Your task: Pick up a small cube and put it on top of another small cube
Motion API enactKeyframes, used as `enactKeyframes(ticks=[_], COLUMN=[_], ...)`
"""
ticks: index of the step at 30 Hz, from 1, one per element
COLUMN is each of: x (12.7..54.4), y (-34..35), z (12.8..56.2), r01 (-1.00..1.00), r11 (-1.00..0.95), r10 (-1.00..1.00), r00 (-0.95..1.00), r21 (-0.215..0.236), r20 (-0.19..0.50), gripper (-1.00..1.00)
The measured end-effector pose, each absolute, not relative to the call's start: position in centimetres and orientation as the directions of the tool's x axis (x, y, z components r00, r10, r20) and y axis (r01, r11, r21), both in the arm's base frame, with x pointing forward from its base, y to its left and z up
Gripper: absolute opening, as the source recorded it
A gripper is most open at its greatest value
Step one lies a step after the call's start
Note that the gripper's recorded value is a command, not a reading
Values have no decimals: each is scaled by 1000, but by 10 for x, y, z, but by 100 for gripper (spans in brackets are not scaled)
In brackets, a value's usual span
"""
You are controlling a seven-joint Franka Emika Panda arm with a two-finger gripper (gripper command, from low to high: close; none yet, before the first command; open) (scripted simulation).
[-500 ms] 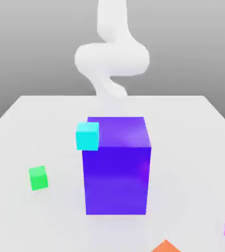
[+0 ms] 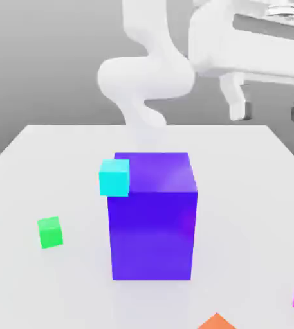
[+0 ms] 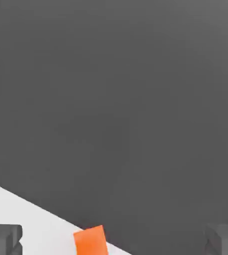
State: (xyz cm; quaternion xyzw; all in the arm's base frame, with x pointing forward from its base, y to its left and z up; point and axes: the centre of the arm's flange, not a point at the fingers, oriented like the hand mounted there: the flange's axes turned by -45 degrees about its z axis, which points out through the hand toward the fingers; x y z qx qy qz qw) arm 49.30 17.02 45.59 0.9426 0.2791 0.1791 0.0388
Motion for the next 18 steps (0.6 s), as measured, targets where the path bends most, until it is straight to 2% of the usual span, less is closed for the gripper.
enactKeyframes(ticks=[6, 12, 15, 18], x=[487, 460, 440, 436], y=[240, 289, 310, 313], z=[351, 245, 195, 150], r01=[701, 835, 881, 888], r11=[-699, -547, -473, -460], r10=[715, 837, 881, 888], r00=[678, 545, 473, 460], r21=[140, 58, 10, 1], r20=[173, 50, 8, 2], gripper=[0, 0, 0, 0])
